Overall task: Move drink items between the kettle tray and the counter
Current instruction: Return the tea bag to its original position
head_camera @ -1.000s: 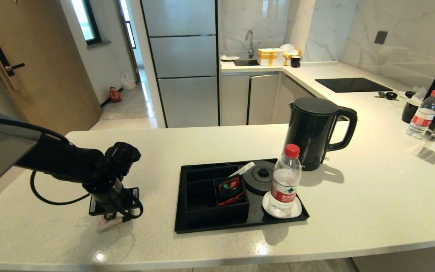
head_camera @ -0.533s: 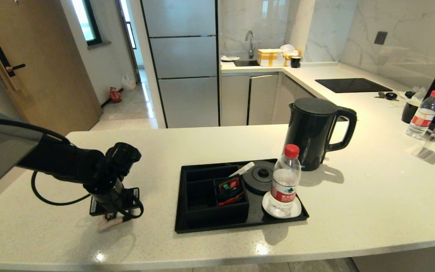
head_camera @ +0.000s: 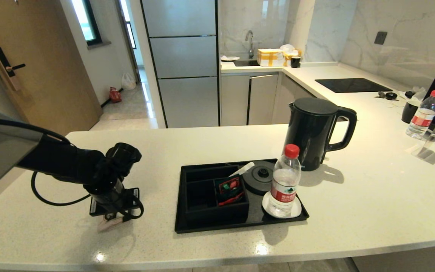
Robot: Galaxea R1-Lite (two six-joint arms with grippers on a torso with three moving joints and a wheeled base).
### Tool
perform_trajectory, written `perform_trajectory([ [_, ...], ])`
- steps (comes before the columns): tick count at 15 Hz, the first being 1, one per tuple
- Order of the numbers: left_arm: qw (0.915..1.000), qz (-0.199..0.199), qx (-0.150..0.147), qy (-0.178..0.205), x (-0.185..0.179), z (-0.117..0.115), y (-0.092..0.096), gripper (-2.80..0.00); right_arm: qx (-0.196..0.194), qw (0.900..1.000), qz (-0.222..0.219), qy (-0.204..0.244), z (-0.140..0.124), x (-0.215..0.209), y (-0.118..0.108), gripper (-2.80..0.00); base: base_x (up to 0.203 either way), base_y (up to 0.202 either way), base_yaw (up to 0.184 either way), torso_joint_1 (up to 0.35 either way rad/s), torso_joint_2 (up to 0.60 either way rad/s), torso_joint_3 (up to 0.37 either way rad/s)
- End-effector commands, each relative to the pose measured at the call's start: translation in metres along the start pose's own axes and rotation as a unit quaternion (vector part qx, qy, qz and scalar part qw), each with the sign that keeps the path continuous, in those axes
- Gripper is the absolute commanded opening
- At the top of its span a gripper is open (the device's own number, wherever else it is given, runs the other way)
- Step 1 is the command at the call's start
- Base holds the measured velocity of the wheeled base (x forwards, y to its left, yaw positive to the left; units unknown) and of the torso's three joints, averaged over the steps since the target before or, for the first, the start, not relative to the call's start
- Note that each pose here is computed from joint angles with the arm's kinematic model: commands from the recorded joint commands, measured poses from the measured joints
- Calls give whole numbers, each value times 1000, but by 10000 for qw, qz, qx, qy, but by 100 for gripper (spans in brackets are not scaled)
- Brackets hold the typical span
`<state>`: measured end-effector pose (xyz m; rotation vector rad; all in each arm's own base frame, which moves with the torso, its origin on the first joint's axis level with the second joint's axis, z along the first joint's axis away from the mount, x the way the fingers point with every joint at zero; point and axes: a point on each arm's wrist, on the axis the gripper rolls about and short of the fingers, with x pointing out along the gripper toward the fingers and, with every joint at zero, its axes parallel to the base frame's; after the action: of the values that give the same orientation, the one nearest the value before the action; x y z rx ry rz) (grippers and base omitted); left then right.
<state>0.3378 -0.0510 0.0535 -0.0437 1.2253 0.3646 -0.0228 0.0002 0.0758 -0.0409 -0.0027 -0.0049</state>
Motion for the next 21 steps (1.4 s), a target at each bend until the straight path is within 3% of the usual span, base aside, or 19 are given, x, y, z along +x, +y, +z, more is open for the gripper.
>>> perform_trajectory([
  [1,10000,-25,-41,-30,0,-1,0,-280,-3,10000,2,6,0,0,0,-280,0,0,0,0,0,0],
  [4,9992,-238,-134,-278,-14,3,1,-280,-3,10000,2,6,0,0,0,-280,0,0,0,0,0,0],
  [8,9939,-856,-349,-603,-47,7,2,-280,-3,10000,2,6,0,0,0,-280,0,0,0,0,0,0],
  [16,9889,-1104,-270,-953,-73,5,-3,-280,-3,10000,2,6,0,0,0,-280,0,0,0,0,0,0],
  [19,9815,-1398,-203,-1289,-102,3,-9,-280,-3,10000,2,6,0,0,0,-280,0,0,0,0,0,0],
  [21,9714,-1791,-29,-1561,-132,-6,-16,-280,-3,10000,2,6,0,0,0,-280,0,0,0,0,0,0],
])
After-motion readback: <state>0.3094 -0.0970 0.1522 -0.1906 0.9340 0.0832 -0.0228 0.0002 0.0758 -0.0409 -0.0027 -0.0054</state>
